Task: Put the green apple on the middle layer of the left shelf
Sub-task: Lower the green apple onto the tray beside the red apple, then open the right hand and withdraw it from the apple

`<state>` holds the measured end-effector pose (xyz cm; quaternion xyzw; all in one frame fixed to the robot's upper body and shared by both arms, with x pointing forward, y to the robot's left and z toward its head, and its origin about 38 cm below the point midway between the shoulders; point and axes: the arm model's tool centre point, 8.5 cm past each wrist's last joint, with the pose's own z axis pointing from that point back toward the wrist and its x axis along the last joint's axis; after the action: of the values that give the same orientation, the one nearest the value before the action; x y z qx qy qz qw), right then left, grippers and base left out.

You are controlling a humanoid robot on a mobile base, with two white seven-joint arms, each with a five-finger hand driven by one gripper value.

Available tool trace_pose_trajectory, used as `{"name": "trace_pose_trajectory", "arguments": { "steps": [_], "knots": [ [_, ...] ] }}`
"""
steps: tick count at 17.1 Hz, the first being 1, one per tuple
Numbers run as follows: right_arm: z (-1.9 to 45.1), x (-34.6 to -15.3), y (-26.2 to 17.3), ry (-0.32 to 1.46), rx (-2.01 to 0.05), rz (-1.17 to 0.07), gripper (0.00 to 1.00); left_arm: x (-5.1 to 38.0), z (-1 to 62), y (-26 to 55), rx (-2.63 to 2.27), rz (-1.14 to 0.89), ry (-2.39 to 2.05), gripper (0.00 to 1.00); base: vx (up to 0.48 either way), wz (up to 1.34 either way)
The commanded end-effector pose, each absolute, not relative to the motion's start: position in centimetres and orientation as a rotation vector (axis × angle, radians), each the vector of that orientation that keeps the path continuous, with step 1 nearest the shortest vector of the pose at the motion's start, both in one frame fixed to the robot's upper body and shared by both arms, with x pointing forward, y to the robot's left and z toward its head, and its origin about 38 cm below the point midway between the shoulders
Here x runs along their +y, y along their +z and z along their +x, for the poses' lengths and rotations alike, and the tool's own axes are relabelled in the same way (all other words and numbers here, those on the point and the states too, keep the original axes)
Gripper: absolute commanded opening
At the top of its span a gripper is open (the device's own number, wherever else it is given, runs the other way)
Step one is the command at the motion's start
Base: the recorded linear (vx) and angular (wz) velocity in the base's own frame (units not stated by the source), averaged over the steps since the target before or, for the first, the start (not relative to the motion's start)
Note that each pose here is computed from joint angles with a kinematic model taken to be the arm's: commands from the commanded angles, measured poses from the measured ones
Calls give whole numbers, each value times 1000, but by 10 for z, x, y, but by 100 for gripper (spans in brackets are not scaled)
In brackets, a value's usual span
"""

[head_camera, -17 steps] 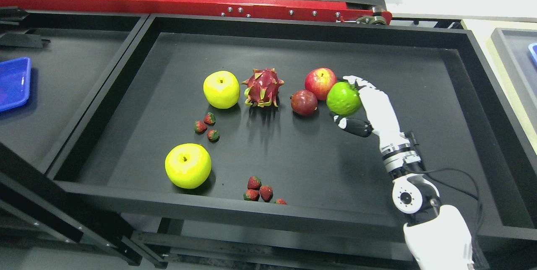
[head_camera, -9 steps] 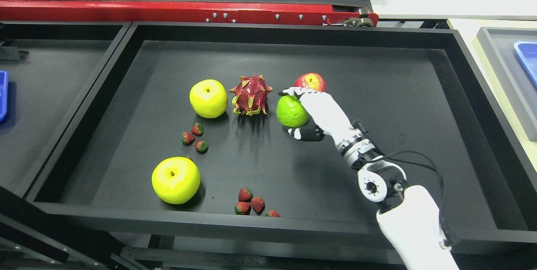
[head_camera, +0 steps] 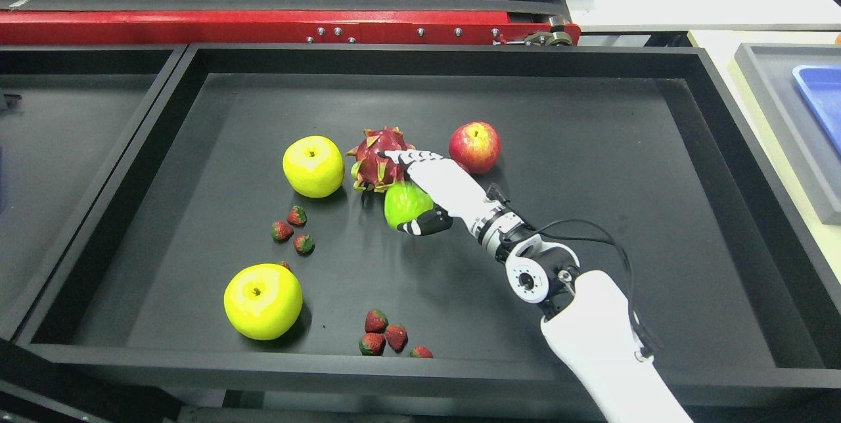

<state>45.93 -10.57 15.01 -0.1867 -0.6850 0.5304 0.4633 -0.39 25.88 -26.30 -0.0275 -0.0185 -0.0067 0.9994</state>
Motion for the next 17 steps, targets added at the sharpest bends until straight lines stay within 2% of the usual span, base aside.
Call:
{"name": "trace_pose_trajectory", "arguments": {
  "steps": [1, 3, 4, 7, 8, 10, 13, 17],
  "knots": [
    [466, -131, 118, 1049, -1616, -294, 100, 270, -4, -262, -37, -38, -14, 100, 38, -1],
    [462, -174, 109, 845, -1619, -265, 100, 270, -4, -262, -38, -36, -15, 100, 37, -13],
    [454, -205, 104, 680, -1638, -222, 100, 270, -4, -262, -37, -38, -14, 100, 35, -25],
    [435, -262, 95, 317, -1688, -105, 100, 270, -4, -262, -35, -36, -14, 100, 25, -17],
    [427, -275, 91, 220, -1696, -70, 100, 270, -4, -262, -38, -38, -13, 100, 25, 0],
    [407, -287, 80, 101, -1700, -4, 100, 270, -4, -262, -37, -38, -14, 100, 22, -6],
    [383, -288, 76, 66, -1731, 15, 100, 270, -4, -262, -39, -38, -13, 100, 20, -7],
    [381, -288, 83, 61, -1755, 11, 100, 270, -4, -262, -37, -38, -14, 100, 15, -2]
  ]
}}
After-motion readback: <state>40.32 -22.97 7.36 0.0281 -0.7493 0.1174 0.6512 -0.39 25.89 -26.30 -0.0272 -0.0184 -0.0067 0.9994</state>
